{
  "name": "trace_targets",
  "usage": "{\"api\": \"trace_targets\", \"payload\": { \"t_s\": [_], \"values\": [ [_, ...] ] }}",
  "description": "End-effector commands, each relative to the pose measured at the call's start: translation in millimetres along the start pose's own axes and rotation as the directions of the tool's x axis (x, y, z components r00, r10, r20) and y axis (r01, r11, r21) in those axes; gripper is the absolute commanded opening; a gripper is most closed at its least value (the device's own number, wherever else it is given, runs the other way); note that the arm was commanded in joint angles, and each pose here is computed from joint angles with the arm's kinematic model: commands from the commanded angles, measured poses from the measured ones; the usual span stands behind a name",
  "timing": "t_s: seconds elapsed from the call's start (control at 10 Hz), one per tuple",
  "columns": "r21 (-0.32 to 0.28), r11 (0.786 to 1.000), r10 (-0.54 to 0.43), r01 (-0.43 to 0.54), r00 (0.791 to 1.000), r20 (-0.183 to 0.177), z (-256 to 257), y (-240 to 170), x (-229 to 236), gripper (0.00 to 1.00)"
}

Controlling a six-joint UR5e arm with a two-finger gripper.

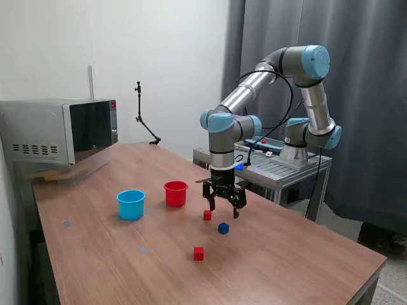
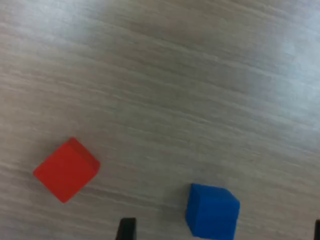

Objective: Place red objects in the red bin, and blue objects in the blue bin.

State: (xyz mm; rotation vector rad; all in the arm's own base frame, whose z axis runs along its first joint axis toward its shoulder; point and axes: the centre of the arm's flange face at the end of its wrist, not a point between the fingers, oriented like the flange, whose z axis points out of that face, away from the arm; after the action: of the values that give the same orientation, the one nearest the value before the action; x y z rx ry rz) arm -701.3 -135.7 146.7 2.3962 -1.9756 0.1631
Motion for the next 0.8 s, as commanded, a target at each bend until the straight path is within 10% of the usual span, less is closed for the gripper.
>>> {"api": "trace_targets", "payload": {
  "t_s": [0.0, 0.7],
  "values": [
    [-0.002, 1.0, 0.009, -0.009, 1.0, -0.006, 8, 2, 0, 1.0],
    [0.033, 0.999, 0.01, -0.009, 1.0, -0.028, 36, 3, 10, 1.0]
  ]
}}
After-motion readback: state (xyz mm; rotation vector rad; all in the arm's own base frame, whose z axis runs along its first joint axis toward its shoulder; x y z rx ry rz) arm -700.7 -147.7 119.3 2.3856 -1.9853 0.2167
